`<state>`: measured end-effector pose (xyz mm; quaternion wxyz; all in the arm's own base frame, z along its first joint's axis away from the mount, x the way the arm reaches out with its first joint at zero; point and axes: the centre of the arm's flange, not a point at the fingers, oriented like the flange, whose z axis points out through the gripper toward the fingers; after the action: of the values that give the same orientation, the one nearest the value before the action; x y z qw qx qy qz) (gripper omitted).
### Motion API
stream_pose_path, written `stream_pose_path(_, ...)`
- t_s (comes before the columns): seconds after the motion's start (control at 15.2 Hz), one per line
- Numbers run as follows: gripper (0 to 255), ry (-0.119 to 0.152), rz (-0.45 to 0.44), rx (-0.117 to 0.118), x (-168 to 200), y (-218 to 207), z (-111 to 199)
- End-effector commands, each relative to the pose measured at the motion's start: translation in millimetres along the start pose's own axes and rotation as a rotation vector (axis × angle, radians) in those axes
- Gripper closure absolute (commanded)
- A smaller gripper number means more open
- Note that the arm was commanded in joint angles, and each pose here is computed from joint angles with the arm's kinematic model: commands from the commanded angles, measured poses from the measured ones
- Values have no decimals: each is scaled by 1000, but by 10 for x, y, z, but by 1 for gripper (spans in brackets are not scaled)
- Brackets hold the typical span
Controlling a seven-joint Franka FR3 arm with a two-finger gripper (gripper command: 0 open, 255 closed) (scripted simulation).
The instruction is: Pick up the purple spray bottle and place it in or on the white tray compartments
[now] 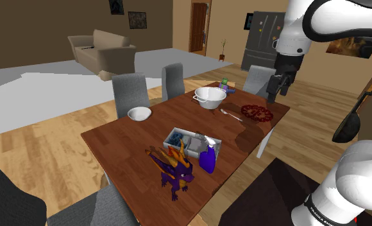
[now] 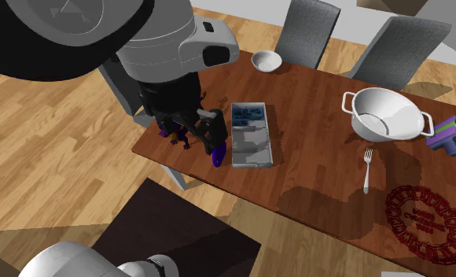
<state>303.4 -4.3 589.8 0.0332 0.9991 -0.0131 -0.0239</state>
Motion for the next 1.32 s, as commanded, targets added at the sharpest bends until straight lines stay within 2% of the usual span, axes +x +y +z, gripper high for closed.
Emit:
stream_pose_path(0.0,0,0,0,0,0,0,0)
stream_pose_path(1.25,0,17,-2,63,1378,-566,1972)
